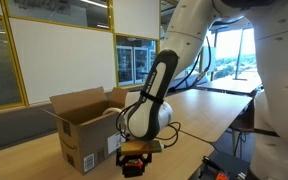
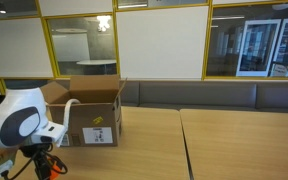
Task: Put all the objects on the table into the box.
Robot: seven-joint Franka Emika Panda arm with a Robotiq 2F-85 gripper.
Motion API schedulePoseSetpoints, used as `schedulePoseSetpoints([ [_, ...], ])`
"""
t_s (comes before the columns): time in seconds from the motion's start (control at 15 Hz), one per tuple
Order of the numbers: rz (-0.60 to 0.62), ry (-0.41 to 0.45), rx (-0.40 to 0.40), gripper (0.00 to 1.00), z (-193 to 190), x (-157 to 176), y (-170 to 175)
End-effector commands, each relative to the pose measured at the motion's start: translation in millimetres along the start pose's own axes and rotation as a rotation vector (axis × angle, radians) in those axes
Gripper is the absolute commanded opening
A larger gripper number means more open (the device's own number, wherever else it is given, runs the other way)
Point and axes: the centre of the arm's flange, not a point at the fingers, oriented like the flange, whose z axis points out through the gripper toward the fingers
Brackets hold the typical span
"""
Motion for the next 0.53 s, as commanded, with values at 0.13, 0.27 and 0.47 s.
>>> schedulePoseSetpoints([
  [0.13,-0.084,0.135,0.012,0.62,-85,-8,-32],
  [0.27,-0.111,0.175,0.012,0.62,-110,-8,-43],
  [0.47,-0.167,0.223,0.016,0.62,-147,-6,-69],
])
